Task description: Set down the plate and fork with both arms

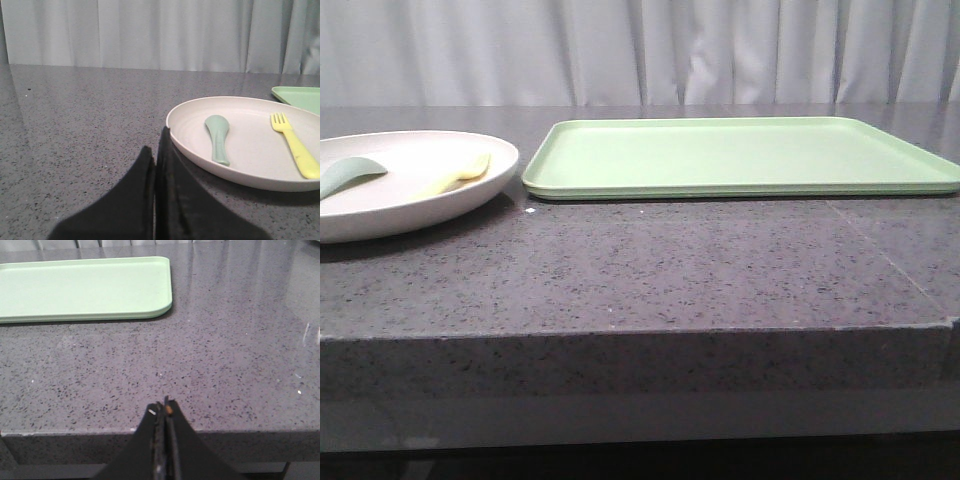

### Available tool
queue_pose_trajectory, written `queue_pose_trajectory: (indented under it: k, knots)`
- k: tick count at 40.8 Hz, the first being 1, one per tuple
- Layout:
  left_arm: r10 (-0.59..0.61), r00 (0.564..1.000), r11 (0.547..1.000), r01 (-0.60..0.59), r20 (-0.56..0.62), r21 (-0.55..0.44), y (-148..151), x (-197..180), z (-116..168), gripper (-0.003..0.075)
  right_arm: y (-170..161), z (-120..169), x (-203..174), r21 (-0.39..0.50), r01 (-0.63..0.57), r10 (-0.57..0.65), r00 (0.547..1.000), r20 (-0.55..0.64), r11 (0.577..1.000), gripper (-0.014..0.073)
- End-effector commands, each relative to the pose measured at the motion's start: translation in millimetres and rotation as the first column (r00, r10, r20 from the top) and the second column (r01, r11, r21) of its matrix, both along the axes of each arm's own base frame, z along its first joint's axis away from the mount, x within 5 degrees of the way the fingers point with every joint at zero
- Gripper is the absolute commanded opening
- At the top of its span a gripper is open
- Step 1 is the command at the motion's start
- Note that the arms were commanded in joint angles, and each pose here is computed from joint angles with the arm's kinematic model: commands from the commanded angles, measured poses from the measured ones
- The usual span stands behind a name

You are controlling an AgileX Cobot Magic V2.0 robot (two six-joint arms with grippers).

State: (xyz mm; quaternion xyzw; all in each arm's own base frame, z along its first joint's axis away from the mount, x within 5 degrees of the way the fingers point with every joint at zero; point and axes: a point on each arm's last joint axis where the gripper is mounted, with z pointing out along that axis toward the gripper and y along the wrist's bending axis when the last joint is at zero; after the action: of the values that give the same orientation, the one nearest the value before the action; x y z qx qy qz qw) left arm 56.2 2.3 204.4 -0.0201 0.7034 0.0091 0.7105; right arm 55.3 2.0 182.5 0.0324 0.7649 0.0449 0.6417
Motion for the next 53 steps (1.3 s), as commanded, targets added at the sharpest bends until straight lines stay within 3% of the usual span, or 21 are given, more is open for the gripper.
queue_pose_trajectory:
  k: [1, 53]
  knots:
    - [0.000, 0.994, 1.000, 0.000, 0.108, -0.005, -0.1, -2.1, 8.7, -0.0018, -0.7, 8.9, -0.3, -0.010, 0.009, -0.008, 0.995, 0.096, 1.000, -0.0117]
    - [0.000, 0.993, 1.000, 0.000, 0.117, -0.005, -0.1, -2.2, 9.5, -0.0018, -0.7, 11.3, -0.1, -0.002, 0.010, -0.009, 0.992, 0.122, 1.000, -0.0117]
